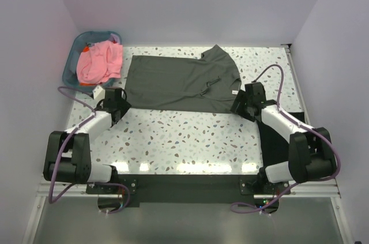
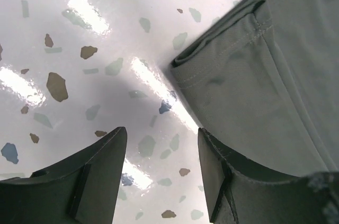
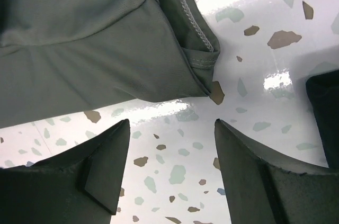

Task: Fold and stack the t-shirts
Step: Fold the tshirt

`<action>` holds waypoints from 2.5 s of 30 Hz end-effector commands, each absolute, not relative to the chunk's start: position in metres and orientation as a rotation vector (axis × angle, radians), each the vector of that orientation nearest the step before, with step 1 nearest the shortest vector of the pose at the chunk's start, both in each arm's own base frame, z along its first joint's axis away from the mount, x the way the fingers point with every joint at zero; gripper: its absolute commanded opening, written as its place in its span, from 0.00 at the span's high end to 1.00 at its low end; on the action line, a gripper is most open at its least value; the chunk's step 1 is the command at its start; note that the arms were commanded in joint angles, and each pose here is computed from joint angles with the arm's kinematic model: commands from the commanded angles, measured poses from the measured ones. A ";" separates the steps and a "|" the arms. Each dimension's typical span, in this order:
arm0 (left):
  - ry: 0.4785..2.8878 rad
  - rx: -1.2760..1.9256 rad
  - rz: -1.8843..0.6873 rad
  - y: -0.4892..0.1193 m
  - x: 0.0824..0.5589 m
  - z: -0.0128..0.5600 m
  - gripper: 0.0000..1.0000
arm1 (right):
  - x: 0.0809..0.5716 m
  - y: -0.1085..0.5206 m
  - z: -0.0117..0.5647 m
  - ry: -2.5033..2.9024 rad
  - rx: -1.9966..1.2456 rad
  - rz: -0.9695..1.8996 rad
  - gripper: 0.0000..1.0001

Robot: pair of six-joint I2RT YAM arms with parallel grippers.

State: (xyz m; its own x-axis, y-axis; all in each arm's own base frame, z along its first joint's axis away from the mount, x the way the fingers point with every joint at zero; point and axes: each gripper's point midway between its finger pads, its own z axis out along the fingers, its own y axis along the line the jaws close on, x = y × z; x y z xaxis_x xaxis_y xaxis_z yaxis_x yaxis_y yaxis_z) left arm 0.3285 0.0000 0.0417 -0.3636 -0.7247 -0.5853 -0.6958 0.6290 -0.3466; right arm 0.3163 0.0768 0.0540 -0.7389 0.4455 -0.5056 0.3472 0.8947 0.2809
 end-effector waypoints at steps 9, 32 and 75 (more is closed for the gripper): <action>2.043 -1.089 -0.072 0.017 0.350 0.033 0.39 | 0.347 0.081 0.046 2.388 0.644 0.250 0.32; 2.093 -1.129 -0.133 0.011 0.370 0.007 0.80 | 0.359 0.066 0.042 2.408 0.650 0.171 0.71; 1.792 -0.922 -0.287 0.008 0.292 0.191 0.37 | 0.265 0.087 0.196 2.225 0.376 0.544 0.02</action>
